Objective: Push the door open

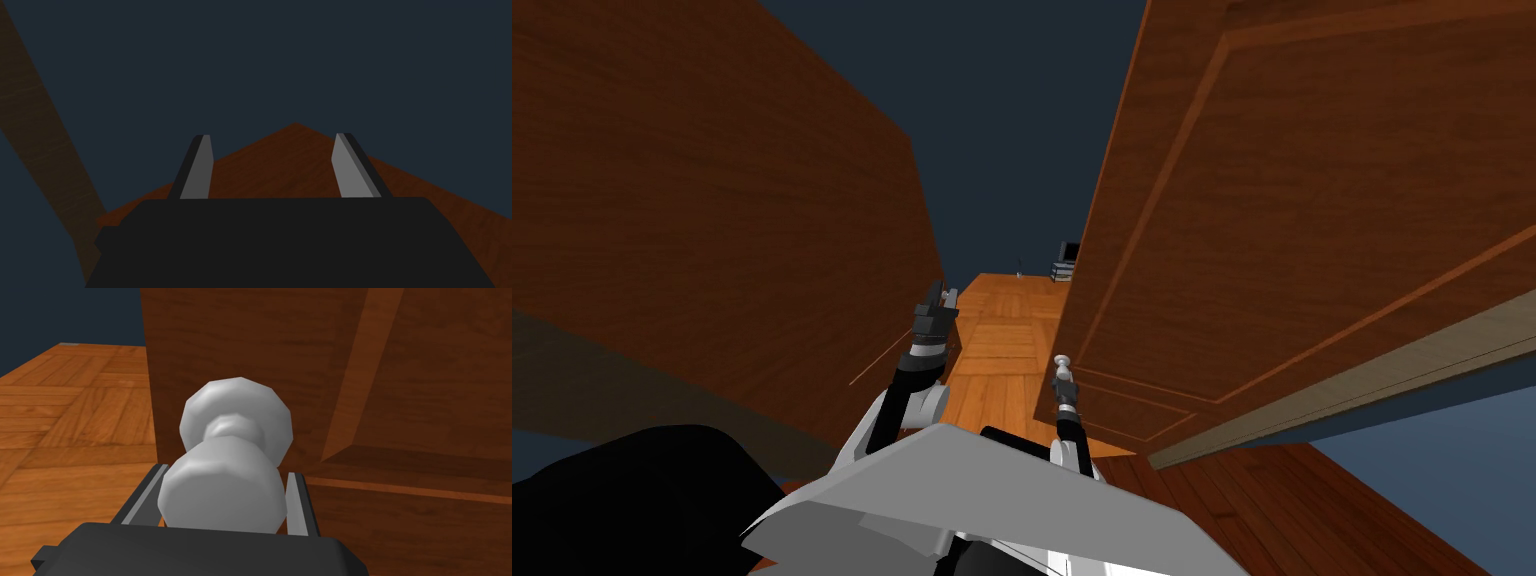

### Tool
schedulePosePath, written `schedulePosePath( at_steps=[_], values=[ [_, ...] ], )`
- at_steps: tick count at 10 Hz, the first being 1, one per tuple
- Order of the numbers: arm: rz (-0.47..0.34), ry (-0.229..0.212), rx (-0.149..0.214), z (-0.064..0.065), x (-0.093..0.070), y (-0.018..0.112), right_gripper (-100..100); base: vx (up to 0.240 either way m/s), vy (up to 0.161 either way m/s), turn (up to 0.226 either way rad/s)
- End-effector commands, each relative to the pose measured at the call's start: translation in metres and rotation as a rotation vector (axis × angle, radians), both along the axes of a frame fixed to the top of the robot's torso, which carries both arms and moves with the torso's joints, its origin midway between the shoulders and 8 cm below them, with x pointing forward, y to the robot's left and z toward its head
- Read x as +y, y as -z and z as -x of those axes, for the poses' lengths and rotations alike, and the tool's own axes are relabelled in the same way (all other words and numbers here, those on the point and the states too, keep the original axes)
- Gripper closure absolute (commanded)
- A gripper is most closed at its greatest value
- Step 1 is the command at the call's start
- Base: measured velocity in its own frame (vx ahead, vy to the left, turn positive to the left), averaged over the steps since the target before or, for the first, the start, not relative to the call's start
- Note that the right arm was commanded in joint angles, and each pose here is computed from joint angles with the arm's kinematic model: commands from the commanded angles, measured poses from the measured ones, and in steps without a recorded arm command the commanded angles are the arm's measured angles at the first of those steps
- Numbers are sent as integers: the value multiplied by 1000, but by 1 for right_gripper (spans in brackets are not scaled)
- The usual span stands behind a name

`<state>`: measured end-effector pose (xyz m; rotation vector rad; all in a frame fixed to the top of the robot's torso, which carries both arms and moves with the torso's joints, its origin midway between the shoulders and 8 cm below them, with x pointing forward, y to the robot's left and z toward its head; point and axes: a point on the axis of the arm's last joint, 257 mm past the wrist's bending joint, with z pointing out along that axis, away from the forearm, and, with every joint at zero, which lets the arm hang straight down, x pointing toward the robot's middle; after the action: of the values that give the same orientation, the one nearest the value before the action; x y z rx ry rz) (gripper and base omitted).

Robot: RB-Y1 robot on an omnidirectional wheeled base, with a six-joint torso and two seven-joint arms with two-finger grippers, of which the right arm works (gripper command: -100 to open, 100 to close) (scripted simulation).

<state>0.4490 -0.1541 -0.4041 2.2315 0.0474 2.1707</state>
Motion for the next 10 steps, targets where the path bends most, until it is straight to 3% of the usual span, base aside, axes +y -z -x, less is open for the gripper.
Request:
schedulePosePath(
  at_steps=[1, 2, 5, 6, 8, 10],
  values=[
    [7, 25, -22, -6, -16, -7, 100, 174, 34, -30],
    [10, 39, -23, -7, -23, -8, 100, 197, 67, -20],
    [10, 39, -23, -7, -23, -8, 100, 73, 12, -4],
    [16, 70, -25, -9, -38, -8, 100, 116, 30, -64],
    [18, 78, -26, -10, -42, -8, 100, 131, 59, -40],
    [21, 114, -29, -11, -58, -10, 100, 163, 50, -50]
  ],
)
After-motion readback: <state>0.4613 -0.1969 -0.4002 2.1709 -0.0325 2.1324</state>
